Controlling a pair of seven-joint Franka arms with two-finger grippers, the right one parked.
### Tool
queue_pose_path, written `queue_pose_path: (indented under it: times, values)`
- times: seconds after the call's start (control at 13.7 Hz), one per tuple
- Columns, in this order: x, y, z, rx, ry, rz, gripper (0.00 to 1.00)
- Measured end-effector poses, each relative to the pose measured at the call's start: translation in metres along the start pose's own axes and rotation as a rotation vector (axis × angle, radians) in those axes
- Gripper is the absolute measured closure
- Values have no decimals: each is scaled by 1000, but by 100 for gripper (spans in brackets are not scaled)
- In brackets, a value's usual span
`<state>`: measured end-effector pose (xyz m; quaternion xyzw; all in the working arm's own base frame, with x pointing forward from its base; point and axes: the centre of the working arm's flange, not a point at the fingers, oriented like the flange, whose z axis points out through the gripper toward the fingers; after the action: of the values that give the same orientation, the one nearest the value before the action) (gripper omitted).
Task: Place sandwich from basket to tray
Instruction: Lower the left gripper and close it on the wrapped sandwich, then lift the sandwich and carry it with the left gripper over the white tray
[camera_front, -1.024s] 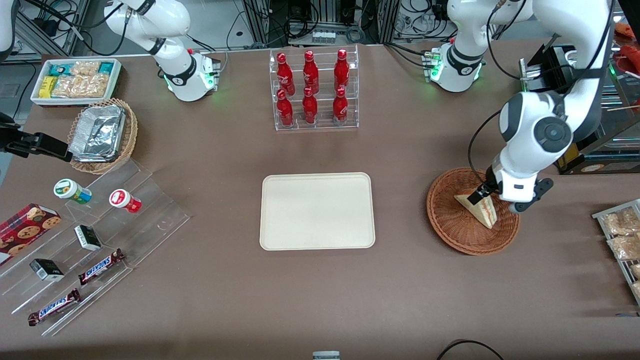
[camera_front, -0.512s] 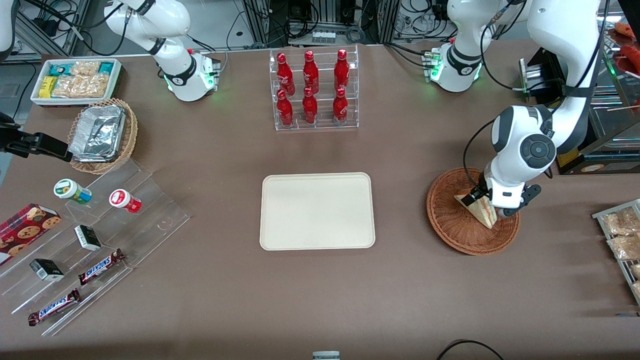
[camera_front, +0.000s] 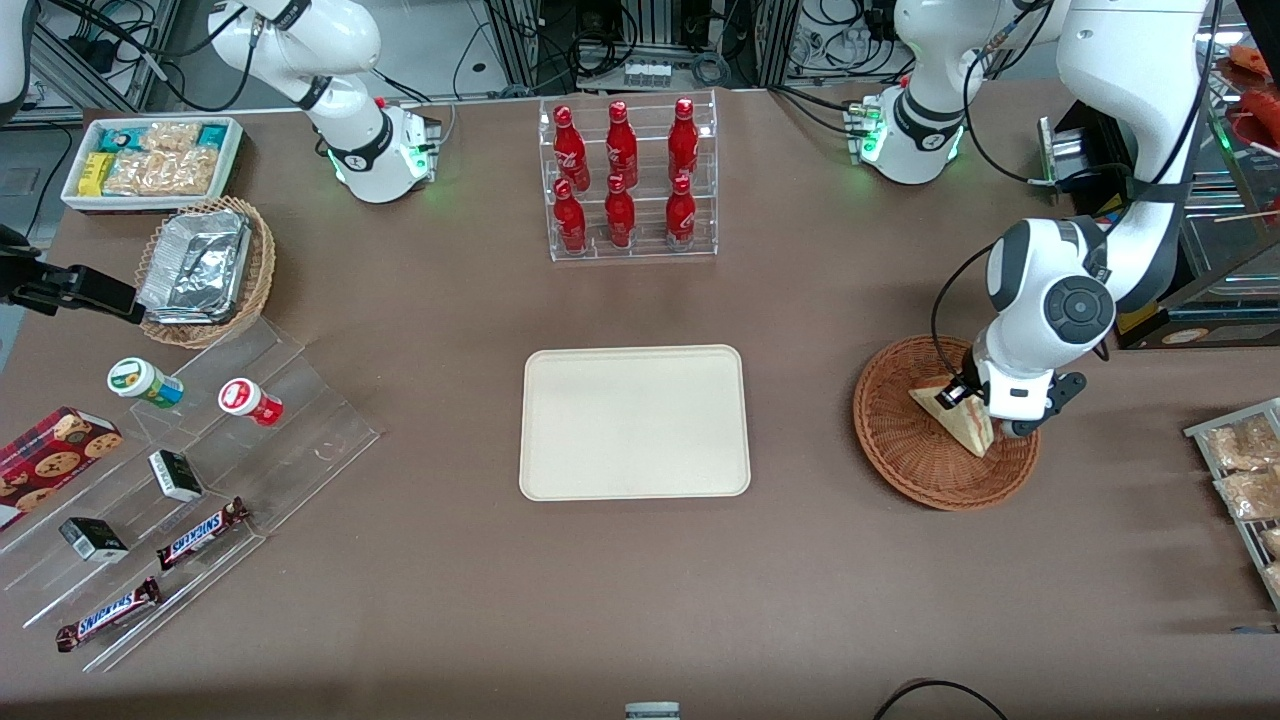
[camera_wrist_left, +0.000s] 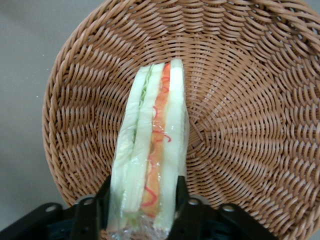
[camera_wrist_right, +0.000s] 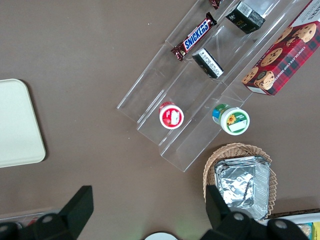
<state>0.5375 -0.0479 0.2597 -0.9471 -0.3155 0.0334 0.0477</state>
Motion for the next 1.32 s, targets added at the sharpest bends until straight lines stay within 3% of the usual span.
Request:
queue_pose_path:
  times: [0.22, 0.37, 0.51, 0.66, 0.8, 1.02, 1.32]
  values:
    - [0, 0, 0, 0, 1, 1, 73]
    - [0, 0, -3, 7, 3, 7, 76]
    - [2, -2, -19, 36, 7, 37, 81]
    - [3, 9, -55, 63, 0, 73, 85]
    - [-7, 41, -101, 67, 6, 132, 85]
    - [-54, 103, -147, 47, 15, 295, 85]
    - [-130, 173, -154, 8, 12, 506, 85]
